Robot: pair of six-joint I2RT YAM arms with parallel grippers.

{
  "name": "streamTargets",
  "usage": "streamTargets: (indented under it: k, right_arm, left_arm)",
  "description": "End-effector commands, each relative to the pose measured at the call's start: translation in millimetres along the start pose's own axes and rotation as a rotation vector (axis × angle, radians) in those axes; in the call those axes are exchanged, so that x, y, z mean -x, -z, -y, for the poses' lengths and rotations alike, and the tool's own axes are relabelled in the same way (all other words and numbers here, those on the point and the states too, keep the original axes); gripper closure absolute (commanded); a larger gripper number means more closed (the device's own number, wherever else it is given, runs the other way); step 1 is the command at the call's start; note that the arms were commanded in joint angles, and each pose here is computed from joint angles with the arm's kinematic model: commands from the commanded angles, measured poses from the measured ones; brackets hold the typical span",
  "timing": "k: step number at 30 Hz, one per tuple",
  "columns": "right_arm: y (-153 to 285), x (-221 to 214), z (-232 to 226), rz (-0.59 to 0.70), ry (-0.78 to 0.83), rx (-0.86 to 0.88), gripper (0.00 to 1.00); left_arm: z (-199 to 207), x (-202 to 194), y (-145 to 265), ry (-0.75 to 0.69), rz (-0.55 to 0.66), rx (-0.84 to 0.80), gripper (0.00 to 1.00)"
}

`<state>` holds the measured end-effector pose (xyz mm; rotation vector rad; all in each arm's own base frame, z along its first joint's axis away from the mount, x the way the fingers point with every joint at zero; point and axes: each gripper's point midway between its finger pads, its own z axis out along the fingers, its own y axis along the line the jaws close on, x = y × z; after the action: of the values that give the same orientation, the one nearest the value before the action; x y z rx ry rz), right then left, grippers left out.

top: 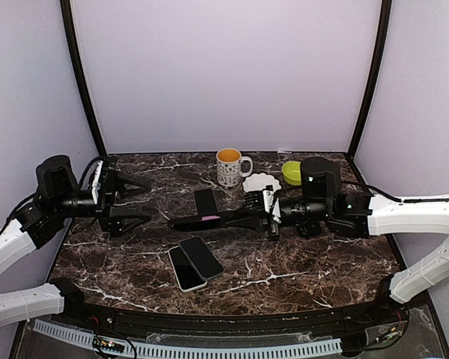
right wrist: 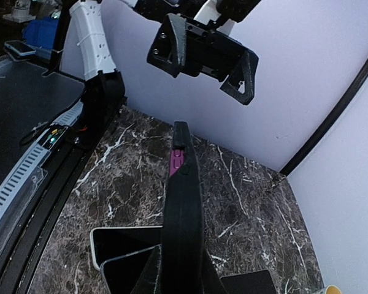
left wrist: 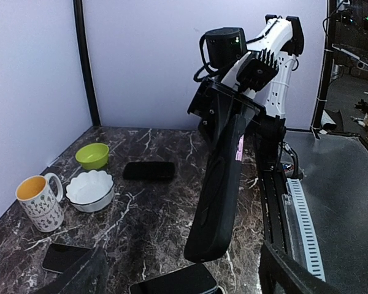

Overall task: Take the phone out of the phone case
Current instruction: Remove the top left corner of the phone case.

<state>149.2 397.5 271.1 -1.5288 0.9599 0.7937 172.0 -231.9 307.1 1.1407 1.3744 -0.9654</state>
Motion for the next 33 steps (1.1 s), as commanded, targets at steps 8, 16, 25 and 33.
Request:
streamTargets:
  k: [8,16,25,33]
  right_arm:
    - [3,16,-17,0.047,0.159,0.196,1.0]
    - [0,32,-9,0.076,0.203,0.211,1.0]
    - [2,45,-11,0.103,0.206,0.245,1.0]
    - [-4,43,-16,0.092,0.197,0.278,1.0]
  left_arm:
    - [57,-17,-5,-0.225,0.092,-0.293,0.3]
    - [83,-48,-20,-0.22,0.033,-0.415,0.38]
    - [95,-57,-23,-0.21,0.041,-0.447,0.47]
    - [93,-57,-25,-0.207,0.049,-0.436,0.53]
